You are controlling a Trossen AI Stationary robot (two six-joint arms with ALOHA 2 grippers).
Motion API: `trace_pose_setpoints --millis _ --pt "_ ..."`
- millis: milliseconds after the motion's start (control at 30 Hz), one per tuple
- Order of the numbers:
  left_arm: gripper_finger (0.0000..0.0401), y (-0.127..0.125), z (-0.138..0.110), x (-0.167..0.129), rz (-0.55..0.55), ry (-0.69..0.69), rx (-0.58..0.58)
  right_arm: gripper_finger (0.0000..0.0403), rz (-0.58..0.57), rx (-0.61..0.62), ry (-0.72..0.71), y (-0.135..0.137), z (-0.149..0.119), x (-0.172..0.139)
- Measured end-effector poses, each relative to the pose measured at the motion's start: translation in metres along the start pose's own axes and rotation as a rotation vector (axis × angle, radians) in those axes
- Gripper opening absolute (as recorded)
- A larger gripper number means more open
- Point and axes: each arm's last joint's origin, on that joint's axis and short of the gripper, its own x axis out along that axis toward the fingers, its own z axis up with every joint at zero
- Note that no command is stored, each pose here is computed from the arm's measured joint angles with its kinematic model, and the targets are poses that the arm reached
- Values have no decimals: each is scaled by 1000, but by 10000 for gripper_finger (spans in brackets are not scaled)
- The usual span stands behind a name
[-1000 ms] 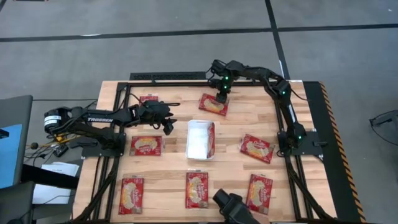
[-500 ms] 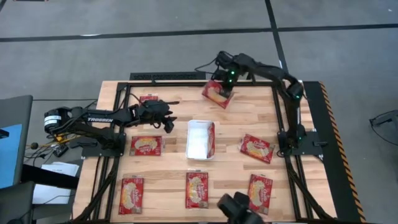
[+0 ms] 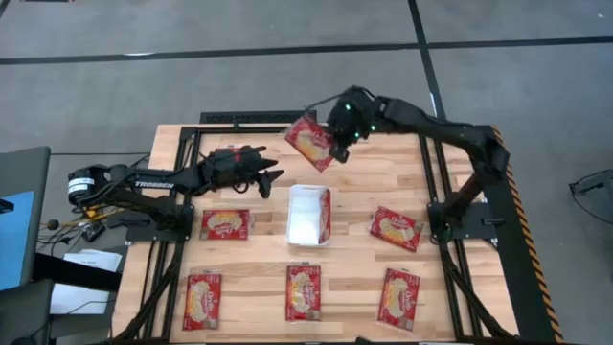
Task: Sort popcorn bags into baskets
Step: Put the red popcorn bag into the white bin
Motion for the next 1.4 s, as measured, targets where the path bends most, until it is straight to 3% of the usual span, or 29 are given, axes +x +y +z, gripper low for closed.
trace_pose_setpoints --millis 233,467,733,900,1067,1100,1400 --pt "226 -11 5 -1 -72 -71 8 4 73 3 -240 35 -4 -3" --pt "243 -24 13 -5 -165 -170 14 4 2 -44 -286 66 -9 9" --pt "239 -25 15 -5 -159 -187 -19 4 25 -79 -315 87 -13 12" --pt "179 -26 14 -5 -161 -186 34 5 45 -94 -322 97 -14 12" --pt "36 -29 13 -6 -244 -163 54 18 59 -171 -310 105 -16 11" --pt "22 -29 13 -6 -262 -156 47 27 61 -198 -306 107 -17 11" --pt "8 -25 15 -11 -462 -33 -153 159 63 -615 -282 120 -28 -28"
